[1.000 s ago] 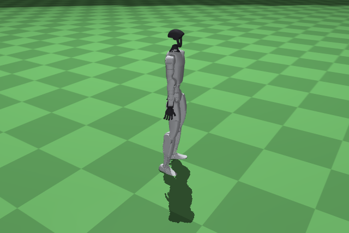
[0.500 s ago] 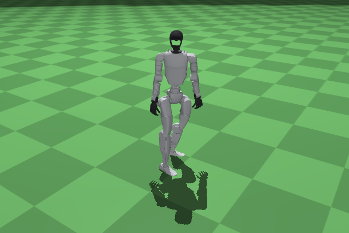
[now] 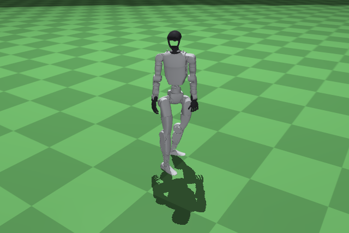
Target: In place motions
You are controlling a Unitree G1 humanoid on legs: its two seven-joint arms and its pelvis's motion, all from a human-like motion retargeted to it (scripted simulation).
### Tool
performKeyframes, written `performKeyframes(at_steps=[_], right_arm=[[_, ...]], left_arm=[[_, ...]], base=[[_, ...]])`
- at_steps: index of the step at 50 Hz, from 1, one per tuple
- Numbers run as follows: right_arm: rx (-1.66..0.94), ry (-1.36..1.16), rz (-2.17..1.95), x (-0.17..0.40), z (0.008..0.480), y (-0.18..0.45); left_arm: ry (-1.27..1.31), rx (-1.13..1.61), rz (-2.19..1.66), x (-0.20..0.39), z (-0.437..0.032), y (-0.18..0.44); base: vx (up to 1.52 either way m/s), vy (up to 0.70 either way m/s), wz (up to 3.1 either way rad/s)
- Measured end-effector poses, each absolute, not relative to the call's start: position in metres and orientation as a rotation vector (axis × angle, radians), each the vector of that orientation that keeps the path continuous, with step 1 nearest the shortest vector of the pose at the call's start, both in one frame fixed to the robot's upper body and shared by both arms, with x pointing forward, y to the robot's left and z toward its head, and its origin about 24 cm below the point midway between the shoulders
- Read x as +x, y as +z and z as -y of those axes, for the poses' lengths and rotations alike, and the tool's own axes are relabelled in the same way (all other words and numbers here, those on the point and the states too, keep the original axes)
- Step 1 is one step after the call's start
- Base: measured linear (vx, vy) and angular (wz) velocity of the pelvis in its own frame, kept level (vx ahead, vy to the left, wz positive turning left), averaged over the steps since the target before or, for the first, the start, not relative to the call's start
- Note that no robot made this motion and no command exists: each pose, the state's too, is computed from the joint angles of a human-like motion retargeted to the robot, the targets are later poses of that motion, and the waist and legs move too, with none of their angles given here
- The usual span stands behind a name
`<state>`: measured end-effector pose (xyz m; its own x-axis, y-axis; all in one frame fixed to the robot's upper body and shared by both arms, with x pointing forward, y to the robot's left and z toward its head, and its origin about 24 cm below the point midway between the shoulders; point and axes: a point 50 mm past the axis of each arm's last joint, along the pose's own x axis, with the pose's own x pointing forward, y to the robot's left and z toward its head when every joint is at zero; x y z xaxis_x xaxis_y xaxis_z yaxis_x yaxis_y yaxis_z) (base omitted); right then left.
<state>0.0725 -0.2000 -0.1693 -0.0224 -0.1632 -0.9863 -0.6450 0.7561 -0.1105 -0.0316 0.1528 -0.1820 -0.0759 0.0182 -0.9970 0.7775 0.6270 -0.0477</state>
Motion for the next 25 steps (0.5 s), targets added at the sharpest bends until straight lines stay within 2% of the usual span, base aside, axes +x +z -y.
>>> performKeyframes(at_steps=[11, 20, 25], right_arm=[[-0.571, 0.350, -1.664, 0.039, 0.219, -0.170], [-0.474, 0.272, -1.748, 0.006, 0.228, -0.170], [-0.499, 0.311, -1.768, -0.004, 0.227, -0.170]], left_arm=[[-0.571, 0.617, -1.559, -0.020, -0.168, -0.182], [-0.501, 0.528, -1.530, -0.017, -0.166, -0.182], [-0.309, 0.550, -1.502, -0.021, -0.182, -0.180]], base=[[0.17, 0.08, 1.38], [0.14, 0.27, 1.84], [0.01, 0.21, 1.51]])
